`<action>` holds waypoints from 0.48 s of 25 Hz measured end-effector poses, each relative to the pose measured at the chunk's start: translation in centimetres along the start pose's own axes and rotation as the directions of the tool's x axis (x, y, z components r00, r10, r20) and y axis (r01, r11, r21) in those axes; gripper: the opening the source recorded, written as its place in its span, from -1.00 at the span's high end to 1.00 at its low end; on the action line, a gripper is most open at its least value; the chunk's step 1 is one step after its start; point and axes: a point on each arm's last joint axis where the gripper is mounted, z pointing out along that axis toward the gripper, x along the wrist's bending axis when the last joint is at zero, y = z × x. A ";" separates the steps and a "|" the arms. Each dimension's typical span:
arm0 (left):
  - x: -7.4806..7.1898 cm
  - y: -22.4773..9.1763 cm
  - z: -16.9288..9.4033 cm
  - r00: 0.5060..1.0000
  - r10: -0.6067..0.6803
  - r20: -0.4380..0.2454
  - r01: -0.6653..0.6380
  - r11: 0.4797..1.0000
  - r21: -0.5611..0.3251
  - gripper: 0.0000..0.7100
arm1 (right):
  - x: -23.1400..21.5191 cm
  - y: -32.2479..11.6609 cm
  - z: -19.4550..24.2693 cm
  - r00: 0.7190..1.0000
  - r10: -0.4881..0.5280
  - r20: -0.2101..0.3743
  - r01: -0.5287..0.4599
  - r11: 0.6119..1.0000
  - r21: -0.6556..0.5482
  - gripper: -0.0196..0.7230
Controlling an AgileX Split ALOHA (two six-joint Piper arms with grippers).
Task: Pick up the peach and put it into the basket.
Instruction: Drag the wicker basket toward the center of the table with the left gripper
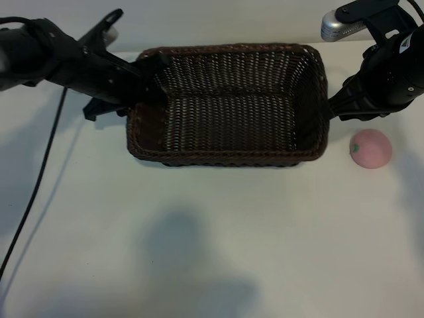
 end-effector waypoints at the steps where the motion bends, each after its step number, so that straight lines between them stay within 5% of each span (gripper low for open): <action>1: -0.1 -0.1 0.4 1.000 -0.001 -0.001 0.001 1.000 0.009 0.07 | 0.0 0.0 0.0 1.000 0.000 0.000 0.000 1.000 0.000 0.26; 12: 0.4 -0.4 2.1 0.999 -0.039 -0.022 0.039 0.998 0.042 0.07 | 0.0 0.0 0.0 1.000 -0.001 0.001 0.001 1.000 0.000 0.26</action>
